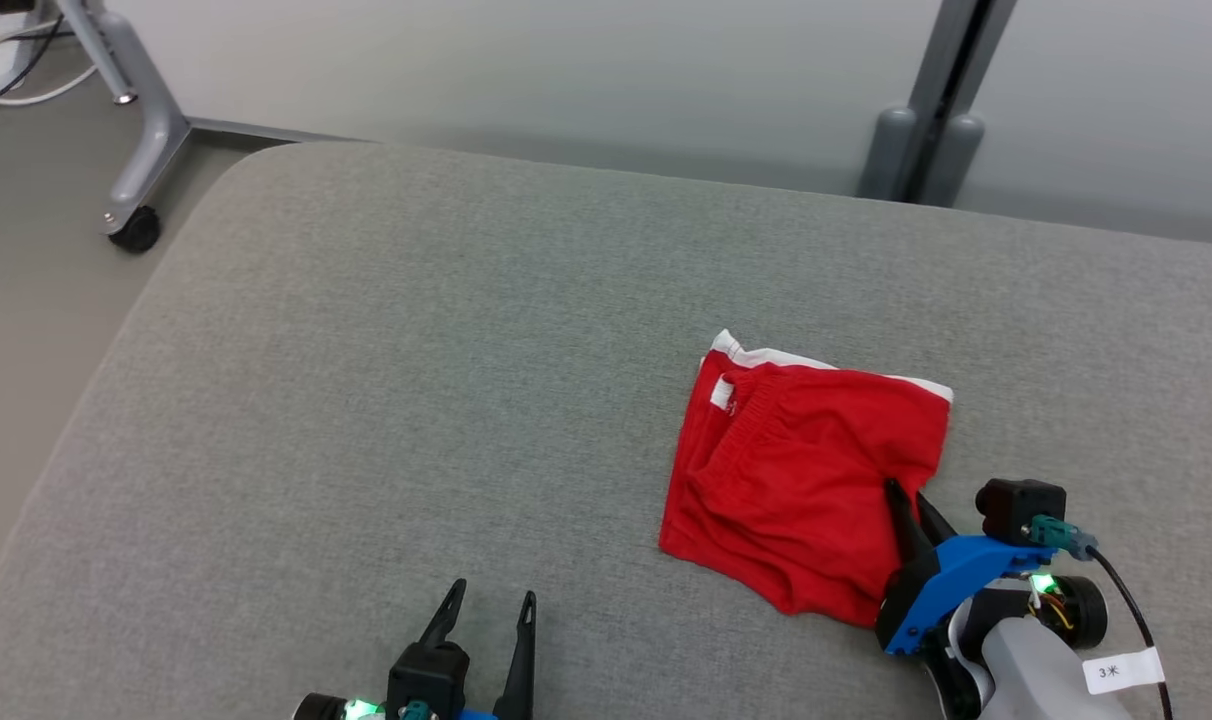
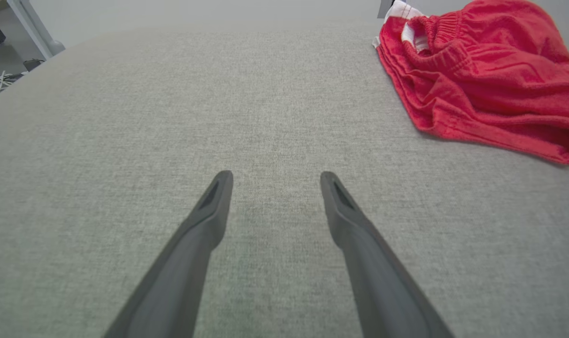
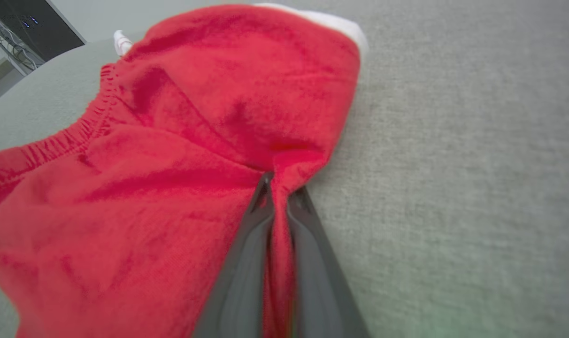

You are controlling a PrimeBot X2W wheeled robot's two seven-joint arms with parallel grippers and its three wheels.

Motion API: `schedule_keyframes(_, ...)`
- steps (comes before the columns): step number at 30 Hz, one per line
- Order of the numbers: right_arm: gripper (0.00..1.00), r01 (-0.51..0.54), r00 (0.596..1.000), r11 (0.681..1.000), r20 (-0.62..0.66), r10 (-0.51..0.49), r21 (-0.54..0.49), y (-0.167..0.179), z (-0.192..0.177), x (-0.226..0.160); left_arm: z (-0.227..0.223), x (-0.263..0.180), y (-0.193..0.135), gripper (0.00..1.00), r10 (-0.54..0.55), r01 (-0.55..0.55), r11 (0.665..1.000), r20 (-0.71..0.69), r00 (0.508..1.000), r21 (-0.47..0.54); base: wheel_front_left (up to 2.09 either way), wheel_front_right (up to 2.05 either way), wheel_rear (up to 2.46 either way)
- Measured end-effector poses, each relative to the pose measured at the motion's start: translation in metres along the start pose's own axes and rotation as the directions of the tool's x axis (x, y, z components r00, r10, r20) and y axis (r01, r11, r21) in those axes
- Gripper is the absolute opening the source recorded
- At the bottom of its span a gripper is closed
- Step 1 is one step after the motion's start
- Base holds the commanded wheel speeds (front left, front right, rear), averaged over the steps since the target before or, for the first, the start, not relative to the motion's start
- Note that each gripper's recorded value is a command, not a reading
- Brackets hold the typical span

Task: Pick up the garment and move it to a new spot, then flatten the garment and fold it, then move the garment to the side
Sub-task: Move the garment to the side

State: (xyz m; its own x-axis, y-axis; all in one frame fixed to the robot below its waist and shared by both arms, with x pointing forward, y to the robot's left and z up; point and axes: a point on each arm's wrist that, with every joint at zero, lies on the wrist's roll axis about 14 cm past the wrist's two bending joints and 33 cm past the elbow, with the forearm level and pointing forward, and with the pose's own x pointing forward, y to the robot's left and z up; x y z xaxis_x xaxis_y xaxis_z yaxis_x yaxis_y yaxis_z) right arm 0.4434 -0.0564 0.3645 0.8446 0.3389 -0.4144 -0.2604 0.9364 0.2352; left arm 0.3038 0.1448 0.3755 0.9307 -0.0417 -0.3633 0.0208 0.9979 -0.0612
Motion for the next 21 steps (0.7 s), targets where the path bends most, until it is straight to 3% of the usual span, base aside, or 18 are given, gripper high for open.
schedule_keyframes(5, 0.00, 0.073, 0.997, 0.997, 0.038, -0.074, 0.027, -0.028, 0.002, -0.022, 0.008, 0.012, -0.022, 1.00, -0.082, 0.082, 0.997, 0.016, 0.996, 0.014, 0.00, 0.00, 0.00)
schedule_keyframes(10, 0.00, 0.173, 0.984, 0.984, 0.043, -0.175, 0.049, -0.064, -0.011, -0.059, 0.016, 0.027, -0.068, 1.00, -0.241, 0.240, 0.970, 0.025, 0.970, 0.030, 0.00, 0.00, 0.00)
schedule_keyframes(16, 0.00, 0.302, 0.951, 0.949, 0.047, -0.306, 0.090, -0.101, -0.028, -0.113, 0.030, 0.031, -0.141, 1.00, -0.480, 0.477, 0.877, 0.041, 0.877, 0.054, 0.00, 0.00, 0.00)
schedule_keyframes(21, 0.00, 0.391, 0.915, 0.912, 0.051, -0.399, 0.127, -0.122, -0.041, -0.155, 0.044, 0.029, -0.187, 1.00, -0.600, 0.594, 0.799, 0.060, 0.798, 0.090, 0.00, 0.00, 0.00)
